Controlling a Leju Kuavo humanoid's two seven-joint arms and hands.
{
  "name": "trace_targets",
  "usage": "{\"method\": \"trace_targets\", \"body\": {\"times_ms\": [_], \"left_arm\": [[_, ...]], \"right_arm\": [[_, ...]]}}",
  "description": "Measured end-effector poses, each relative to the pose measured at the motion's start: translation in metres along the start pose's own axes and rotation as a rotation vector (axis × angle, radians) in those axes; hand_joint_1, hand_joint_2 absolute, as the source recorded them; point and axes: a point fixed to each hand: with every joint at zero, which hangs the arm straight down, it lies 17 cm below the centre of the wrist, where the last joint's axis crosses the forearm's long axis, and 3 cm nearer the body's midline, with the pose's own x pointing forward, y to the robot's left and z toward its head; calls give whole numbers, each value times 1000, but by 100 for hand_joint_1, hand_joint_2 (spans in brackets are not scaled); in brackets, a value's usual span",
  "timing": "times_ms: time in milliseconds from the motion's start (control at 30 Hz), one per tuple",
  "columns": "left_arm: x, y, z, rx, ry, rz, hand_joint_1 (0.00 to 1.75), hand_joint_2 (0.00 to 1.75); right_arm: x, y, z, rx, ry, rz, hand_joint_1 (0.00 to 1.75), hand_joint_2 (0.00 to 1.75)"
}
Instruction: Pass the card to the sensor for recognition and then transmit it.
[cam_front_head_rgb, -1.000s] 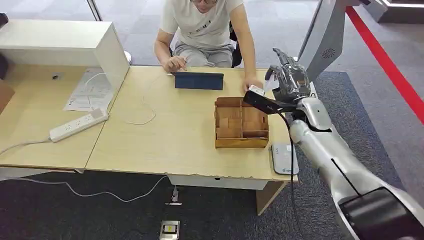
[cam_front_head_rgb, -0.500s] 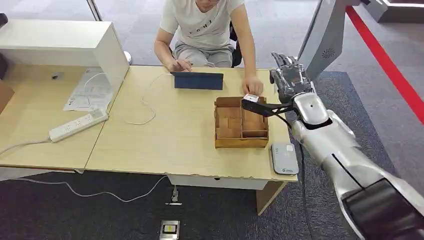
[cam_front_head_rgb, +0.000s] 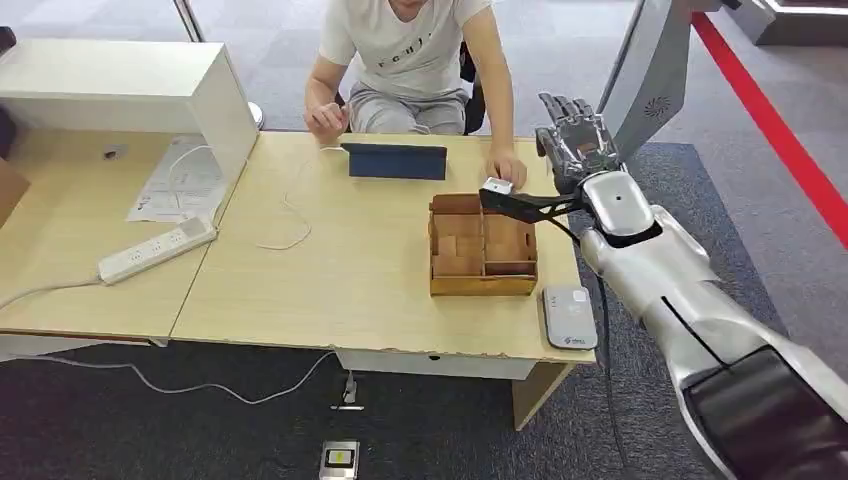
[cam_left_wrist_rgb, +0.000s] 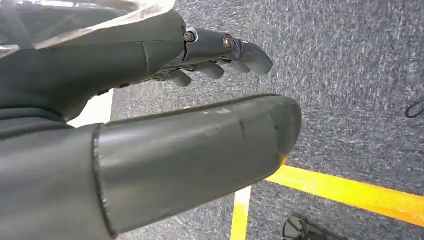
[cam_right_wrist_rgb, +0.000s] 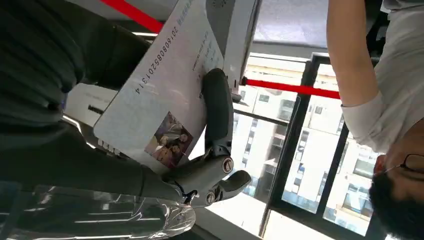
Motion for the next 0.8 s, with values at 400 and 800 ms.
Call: {"method": "trace_targets", "body": {"times_ms": [400, 800], "left_arm": [[-3, -4, 1, -9, 18, 14, 0, 0], [-2, -4, 1, -6, 18, 73, 0, 0]], "right_arm": [[13, 0, -1, 5, -25, 16, 175, 175], [21, 10, 2, 30, -38, 30, 175, 175]]}}
